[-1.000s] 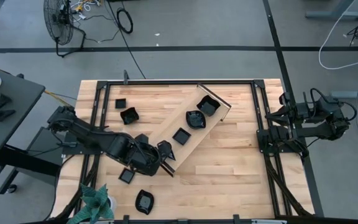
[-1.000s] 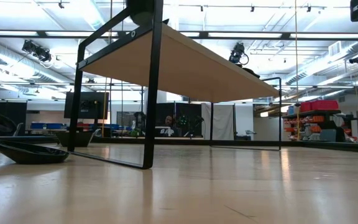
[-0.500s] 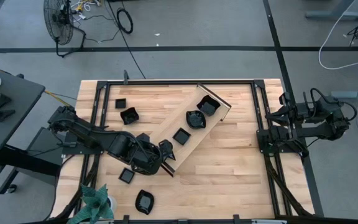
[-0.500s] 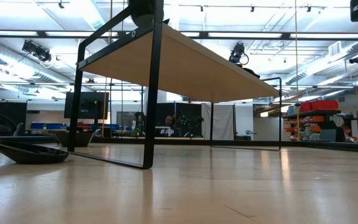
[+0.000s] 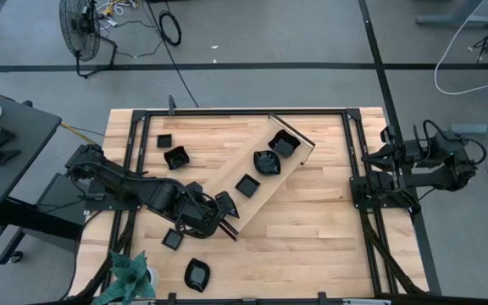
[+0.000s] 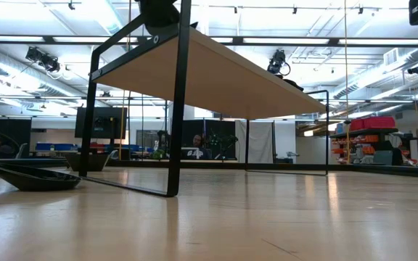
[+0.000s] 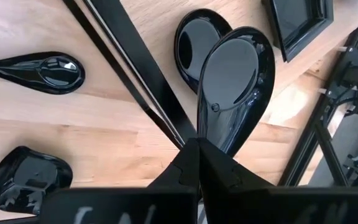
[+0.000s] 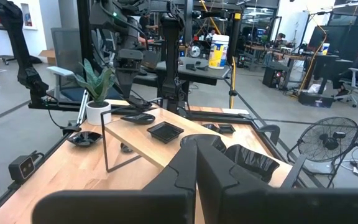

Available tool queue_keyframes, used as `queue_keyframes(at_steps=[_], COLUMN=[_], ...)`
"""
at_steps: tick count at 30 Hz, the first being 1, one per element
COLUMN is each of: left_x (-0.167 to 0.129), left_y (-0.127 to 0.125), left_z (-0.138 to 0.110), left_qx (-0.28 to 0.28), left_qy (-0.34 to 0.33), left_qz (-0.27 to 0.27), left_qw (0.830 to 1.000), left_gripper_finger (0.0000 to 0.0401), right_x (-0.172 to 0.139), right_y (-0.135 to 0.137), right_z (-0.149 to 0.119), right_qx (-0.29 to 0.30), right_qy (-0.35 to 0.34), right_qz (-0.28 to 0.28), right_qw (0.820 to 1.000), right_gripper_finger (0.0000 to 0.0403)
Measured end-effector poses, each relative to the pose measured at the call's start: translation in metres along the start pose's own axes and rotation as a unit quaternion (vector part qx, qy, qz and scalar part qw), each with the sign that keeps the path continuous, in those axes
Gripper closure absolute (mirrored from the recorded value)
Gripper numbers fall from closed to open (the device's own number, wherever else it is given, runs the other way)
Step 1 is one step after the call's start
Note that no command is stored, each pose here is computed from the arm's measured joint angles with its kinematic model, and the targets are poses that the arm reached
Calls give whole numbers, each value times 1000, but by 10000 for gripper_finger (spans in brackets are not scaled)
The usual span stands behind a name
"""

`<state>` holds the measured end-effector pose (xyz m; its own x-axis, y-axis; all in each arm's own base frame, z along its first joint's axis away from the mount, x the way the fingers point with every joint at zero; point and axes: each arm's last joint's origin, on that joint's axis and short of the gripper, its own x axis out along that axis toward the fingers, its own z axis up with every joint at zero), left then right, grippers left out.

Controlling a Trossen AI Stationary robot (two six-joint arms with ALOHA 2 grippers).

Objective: Pick & Place Mini shaped plates
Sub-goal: Stack the black teardrop shaped plate on top of the black teardrop shaped plate on the shelf

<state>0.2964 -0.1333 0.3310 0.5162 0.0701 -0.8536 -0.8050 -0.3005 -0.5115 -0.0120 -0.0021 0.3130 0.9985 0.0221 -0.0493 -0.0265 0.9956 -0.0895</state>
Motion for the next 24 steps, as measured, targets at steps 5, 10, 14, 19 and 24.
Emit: queue_keyframes(at_steps=[5,10,14,19,24], left_x=[0,0,-6,-14,-18], left_y=[1,4,5,4,5], left_z=[2,7,17,30,40], left_qx=[3,3,1,-3,-1], left_qy=[-13,-36,-58,-83,-109], left_qz=[2,19,29,27,42], left_qw=[1000,999,998,996,993], left_gripper_finger=[397,399,397,399,397], right_x=[0,0,0,0,0], right_y=[0,0,0,0,0], right_z=[0,0,0,0,0], right_qx=[0,0,0,0,0], right_qy=[0,0,0,0,-1], right_qz=[0,0,0,0,0], right_qw=[1000,1000,1000,1000,1000], right_gripper_finger=[392,392,392,392,392])
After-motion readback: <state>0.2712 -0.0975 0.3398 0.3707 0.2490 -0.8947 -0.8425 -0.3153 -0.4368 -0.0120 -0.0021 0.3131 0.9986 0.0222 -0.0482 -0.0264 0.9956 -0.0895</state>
